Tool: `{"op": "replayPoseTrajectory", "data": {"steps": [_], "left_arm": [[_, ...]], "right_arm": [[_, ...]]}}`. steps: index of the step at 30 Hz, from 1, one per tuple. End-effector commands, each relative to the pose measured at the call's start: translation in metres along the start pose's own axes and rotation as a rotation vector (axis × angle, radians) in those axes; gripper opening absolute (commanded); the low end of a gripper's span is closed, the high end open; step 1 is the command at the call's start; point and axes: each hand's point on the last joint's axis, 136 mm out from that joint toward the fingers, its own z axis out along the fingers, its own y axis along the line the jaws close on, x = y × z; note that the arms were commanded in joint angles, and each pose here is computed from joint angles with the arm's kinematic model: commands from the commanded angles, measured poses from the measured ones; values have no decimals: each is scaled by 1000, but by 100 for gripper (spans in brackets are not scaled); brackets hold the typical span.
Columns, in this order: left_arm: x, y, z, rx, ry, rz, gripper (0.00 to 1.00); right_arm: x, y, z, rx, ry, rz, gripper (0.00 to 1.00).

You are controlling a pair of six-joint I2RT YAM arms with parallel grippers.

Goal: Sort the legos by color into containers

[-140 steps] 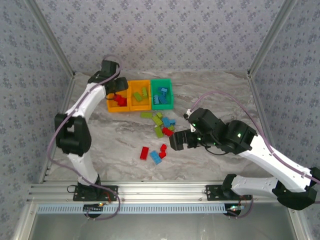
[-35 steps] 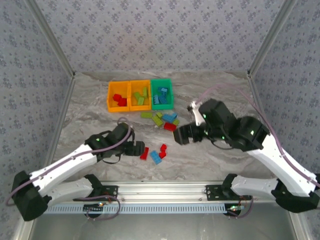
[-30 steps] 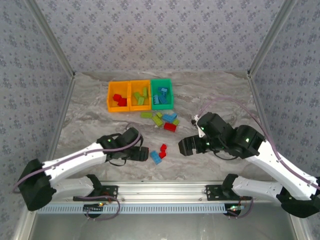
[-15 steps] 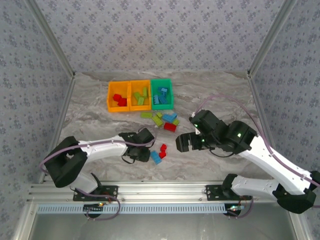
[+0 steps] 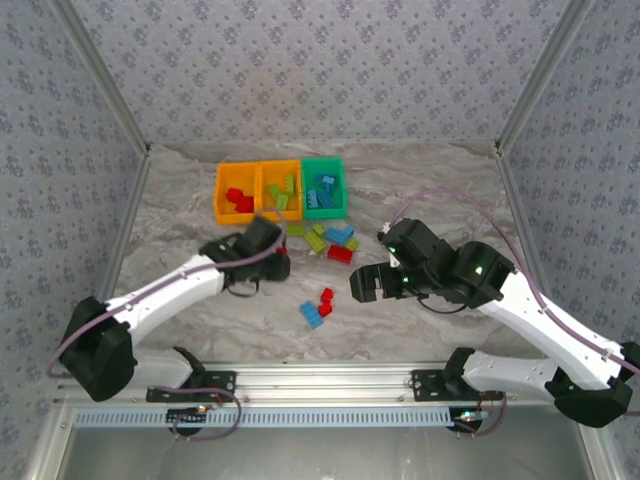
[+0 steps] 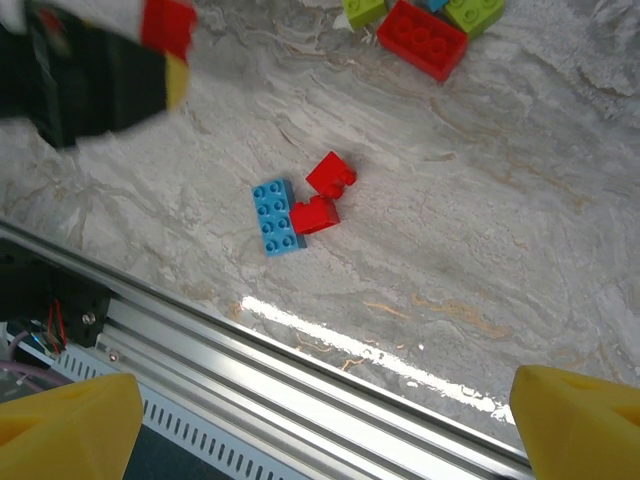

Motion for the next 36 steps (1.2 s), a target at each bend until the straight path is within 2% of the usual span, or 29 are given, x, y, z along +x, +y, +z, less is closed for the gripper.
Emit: {"op": "replayPoseTrajectory", "data": {"steps": [1, 6, 11, 16, 21, 25, 29, 32, 36], "left_arm": [[-66, 28, -16, -58, -127, -9, 20], [-141, 72, 9, -151, -159, -63, 20], [-192, 106, 47, -163, -151, -147, 21], [-227, 131, 66, -180, -142, -194, 36], [-245, 127, 51, -152, -157, -181, 47], [-244, 114, 18, -108, -202, -181, 51], [-231, 78, -43, -5, -294, -157, 51], [-200, 32, -88, 75, -341, -45, 50], [-128, -26, -128, 170, -363, 210, 49]], "right_arm": [[-4, -9, -9, 20, -38, 23, 97], [-2, -16, -16, 37, -49, 33, 97], [2, -21, -24, 33, -70, 55, 97], [4, -26, -33, 44, -79, 64, 97], [5, -28, -32, 51, -80, 74, 97], [1, -25, -27, 44, -88, 79, 97], [-6, -21, -18, 45, -95, 76, 98], [-13, -20, -6, 68, -98, 82, 98], [-24, -9, 20, 50, -88, 83, 98]]}}
